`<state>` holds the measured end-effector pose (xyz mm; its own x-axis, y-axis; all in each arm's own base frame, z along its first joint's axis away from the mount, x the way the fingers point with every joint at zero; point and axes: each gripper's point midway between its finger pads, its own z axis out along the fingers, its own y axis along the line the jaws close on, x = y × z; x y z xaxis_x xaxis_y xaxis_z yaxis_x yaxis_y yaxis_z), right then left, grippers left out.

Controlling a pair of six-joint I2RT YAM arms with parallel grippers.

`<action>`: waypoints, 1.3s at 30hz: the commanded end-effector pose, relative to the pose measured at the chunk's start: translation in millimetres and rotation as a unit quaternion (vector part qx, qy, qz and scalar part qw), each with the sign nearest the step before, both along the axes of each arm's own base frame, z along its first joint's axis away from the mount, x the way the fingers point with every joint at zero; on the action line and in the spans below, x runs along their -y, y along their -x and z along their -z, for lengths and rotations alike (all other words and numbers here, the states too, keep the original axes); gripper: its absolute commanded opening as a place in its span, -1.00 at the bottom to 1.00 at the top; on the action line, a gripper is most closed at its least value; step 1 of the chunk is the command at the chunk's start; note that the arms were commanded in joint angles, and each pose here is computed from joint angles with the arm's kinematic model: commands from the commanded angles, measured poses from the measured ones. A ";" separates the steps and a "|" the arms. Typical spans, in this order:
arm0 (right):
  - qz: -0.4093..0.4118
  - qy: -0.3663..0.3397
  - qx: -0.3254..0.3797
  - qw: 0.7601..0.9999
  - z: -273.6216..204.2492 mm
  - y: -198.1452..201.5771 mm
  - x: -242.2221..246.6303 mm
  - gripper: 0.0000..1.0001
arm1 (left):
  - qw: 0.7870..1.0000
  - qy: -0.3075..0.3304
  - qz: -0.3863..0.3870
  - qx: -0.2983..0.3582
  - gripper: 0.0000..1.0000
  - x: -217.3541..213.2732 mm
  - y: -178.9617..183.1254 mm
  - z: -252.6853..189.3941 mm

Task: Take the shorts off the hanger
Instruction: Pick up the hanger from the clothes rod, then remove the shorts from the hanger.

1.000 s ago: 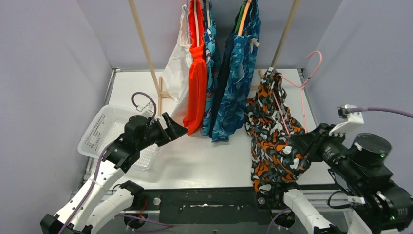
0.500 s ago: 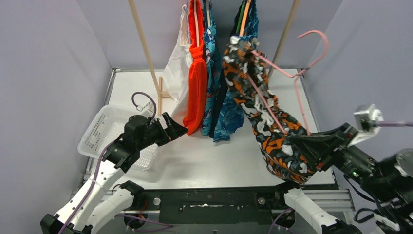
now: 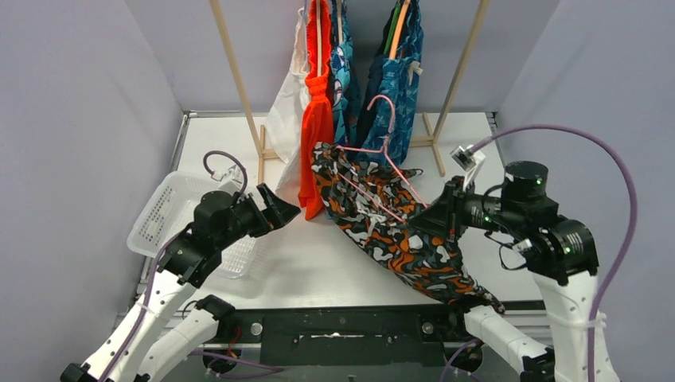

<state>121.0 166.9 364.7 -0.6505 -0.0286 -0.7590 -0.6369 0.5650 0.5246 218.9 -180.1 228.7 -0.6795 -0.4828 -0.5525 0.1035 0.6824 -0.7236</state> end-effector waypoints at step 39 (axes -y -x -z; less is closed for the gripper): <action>-0.230 0.015 0.071 0.971 32.9 -43.5 -142.0 -1.00 | 0.964 0.029 -0.031 0.262 0.36 -20.8 -9.7 -162.5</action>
